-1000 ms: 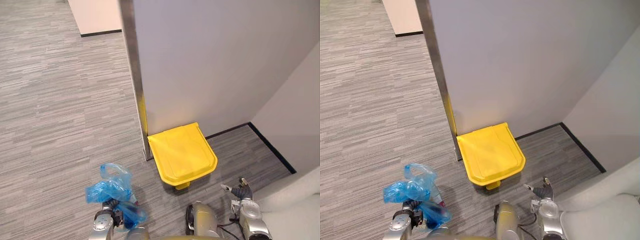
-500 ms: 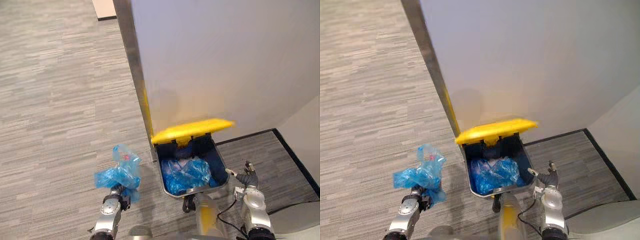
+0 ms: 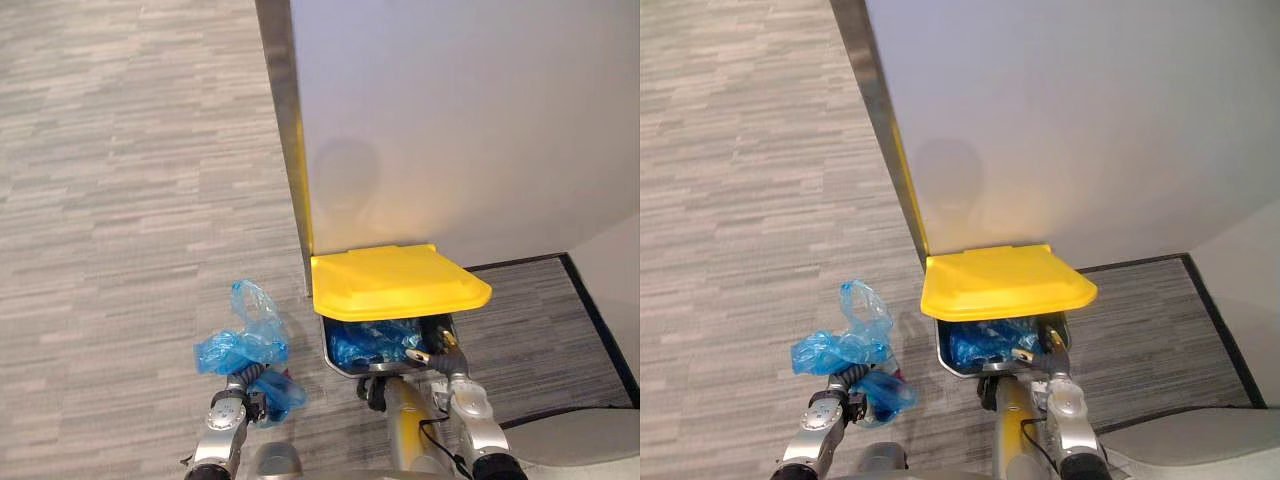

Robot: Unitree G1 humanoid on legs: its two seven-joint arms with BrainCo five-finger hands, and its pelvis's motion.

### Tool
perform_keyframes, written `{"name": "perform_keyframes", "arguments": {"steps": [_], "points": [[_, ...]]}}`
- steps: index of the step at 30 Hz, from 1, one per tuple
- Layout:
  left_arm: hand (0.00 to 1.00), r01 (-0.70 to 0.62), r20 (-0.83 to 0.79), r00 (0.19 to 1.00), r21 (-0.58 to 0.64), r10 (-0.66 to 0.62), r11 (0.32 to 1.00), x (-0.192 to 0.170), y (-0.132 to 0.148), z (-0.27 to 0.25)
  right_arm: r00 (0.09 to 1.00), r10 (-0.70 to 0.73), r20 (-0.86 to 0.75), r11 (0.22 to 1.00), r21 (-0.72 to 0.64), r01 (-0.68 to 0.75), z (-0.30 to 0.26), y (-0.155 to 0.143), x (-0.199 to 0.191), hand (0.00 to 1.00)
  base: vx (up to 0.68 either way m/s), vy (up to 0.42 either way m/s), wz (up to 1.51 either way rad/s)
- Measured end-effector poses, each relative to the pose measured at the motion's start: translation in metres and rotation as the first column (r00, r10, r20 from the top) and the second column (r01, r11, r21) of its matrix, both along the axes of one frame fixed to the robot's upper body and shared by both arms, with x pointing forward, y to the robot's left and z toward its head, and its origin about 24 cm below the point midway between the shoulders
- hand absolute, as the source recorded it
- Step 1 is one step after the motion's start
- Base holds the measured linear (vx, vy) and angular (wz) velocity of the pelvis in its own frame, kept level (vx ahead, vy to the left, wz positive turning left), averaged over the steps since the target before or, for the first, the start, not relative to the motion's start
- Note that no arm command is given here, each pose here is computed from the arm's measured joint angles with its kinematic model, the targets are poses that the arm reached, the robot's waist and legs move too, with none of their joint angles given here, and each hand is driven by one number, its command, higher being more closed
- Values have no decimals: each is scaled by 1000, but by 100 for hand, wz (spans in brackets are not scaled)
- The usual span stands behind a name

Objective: Gather rubbish on tea table into small bin, then transfer packed bag to large trash can.

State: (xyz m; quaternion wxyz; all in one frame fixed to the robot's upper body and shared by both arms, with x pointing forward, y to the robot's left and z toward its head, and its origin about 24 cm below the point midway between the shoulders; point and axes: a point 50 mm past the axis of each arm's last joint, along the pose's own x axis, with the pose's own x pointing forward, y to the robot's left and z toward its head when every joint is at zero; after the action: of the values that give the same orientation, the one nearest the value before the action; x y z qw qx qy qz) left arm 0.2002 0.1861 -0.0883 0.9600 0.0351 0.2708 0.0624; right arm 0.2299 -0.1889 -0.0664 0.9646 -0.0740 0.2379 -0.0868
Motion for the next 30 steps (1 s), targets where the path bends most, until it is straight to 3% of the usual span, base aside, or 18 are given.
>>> {"name": "perform_keyframes", "arguments": {"steps": [4,9,21,30], "points": [[100,-4,76,997,19,2,1000,18,0,13,981,114,157,992,-69,-104,41,10,49,0,1,-120,56],[100,-25,190,982,25,20,999,40,7,36,929,139,342,980,-181,-80,106,-5,99,0,-92,-115,41],[100,-19,204,979,32,12,999,42,13,40,880,141,454,948,-318,12,173,-45,130,0,-33,-29,-2],[100,15,281,959,60,-32,998,49,15,56,865,150,478,942,-334,21,187,-47,136,0,-4,19,-1]]}}
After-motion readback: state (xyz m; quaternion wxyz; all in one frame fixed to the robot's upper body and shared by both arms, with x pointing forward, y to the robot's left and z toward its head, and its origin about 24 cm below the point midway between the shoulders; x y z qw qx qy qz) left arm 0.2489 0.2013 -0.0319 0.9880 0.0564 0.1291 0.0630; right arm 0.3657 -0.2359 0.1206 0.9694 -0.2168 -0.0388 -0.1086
